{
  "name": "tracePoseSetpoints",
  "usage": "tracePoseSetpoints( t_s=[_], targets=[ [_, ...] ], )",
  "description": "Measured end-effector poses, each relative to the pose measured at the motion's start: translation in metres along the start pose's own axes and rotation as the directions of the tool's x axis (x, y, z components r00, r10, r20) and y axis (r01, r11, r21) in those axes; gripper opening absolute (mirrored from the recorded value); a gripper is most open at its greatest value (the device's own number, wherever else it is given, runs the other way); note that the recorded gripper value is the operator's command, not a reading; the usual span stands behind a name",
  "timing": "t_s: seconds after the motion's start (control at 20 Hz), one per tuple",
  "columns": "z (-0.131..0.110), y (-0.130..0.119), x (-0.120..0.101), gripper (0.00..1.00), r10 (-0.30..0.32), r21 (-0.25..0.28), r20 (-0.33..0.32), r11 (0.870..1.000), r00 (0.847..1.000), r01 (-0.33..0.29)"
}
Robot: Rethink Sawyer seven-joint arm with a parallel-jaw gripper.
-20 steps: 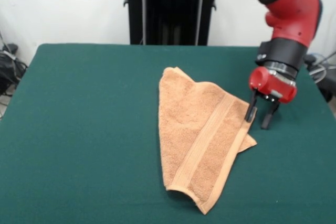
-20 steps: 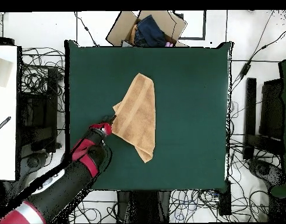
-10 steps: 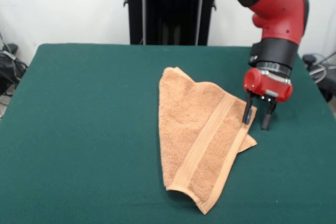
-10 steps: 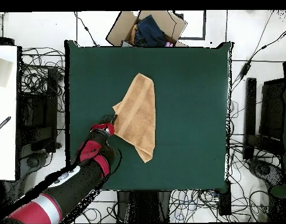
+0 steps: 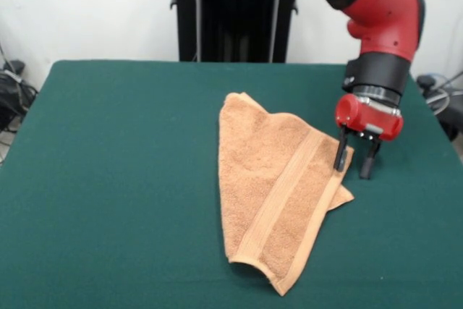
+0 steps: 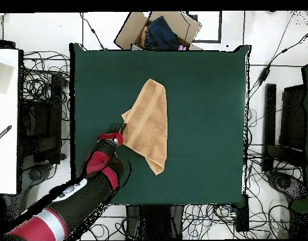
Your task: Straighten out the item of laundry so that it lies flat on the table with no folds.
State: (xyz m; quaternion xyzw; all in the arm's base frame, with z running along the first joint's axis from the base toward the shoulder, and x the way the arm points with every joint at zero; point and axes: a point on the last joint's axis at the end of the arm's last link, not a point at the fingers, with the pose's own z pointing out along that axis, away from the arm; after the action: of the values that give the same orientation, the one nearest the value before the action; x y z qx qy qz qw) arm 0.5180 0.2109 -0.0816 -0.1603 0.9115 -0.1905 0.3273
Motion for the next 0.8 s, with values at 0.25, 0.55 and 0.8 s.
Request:
tracePoseSetpoints(
  t_s=[0.25,0.55,0.8],
  targets=[
    [0.0000,0.0000,0.0000,1.00,0.000,0.000,0.000,1.000,1.000,0.000],
    [0.0001,-0.0003,-0.0001,1.00,0.001,0.000,0.001,1.000,1.000,-0.001],
    [0.0003,-0.0013,0.0008,1.00,-0.011,-0.008,0.008,1.000,1.000,0.011]
  ],
)
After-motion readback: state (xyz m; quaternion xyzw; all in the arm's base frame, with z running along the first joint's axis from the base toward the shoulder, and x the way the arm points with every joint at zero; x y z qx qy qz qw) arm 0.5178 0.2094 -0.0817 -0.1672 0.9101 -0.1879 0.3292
